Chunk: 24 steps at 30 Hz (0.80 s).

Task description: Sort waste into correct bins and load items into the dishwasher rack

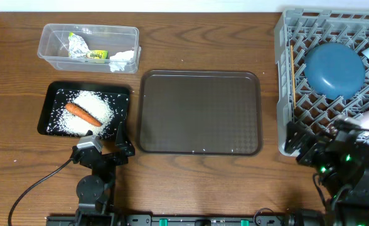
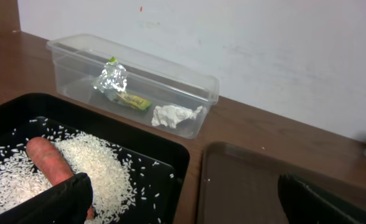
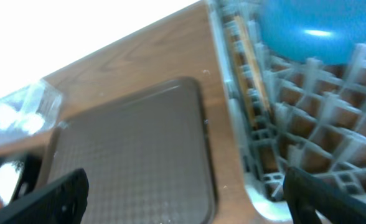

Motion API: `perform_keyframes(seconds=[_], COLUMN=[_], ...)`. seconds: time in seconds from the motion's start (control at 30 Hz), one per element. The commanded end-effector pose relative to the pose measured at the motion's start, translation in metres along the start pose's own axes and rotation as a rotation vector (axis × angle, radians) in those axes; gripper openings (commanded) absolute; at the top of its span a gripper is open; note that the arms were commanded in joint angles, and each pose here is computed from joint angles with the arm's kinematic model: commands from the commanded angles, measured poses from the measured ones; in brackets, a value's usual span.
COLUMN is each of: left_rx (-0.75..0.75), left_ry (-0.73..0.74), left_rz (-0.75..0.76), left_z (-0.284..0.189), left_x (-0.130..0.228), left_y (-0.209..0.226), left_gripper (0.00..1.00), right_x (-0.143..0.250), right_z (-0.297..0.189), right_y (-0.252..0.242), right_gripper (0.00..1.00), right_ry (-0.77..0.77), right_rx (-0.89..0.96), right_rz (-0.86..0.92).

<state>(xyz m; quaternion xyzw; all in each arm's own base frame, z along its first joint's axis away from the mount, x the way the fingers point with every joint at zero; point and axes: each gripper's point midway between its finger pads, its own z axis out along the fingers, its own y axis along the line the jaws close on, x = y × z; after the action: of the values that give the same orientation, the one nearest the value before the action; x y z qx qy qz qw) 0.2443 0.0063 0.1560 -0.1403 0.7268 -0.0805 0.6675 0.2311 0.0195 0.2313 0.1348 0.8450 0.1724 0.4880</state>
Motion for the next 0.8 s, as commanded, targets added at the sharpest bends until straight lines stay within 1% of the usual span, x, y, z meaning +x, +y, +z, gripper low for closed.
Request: perform_keyframes(seconds=[0.0, 0.17, 0.33, 0.53, 0.6, 0.77], left_rx=[-0.044, -0.044, -0.044, -0.044, -0.044, -0.044], left_ry=[0.038, 0.038, 0.038, 0.038, 0.038, 0.038], left_rz=[0.009, 0.009, 0.009, 0.009, 0.009, 0.009], left_z=[0.001, 0.001, 0.001, 0.001, 0.001, 0.001], left_x=[0.015, 0.015, 0.015, 0.015, 0.015, 0.015], left_y=[0.011, 0.011, 0.011, 0.011, 0.011, 0.011], left_gripper=[0.98, 0.98, 0.98, 0.98, 0.98, 0.98], right_x=[0.019, 0.033, 0.051, 0.063, 0.064, 0.062], right_z=[0.003, 0.009, 0.02, 0.033, 0.036, 0.037], right_y=[0.028, 0.04, 0.036, 0.027, 0.023, 0.019], right_gripper=[0.99, 0.99, 0.99, 0.99, 0.99, 0.99], right_ry=[-0.04, -0.169, -0.262, -0.359, -0.363, -0.397], right_rx=[-0.2, -0.322, -0.379, -0.407, -0.385, -0.333], right_rz=[-0.133, -0.209, -0.239, -0.262, -0.277, -0.418])
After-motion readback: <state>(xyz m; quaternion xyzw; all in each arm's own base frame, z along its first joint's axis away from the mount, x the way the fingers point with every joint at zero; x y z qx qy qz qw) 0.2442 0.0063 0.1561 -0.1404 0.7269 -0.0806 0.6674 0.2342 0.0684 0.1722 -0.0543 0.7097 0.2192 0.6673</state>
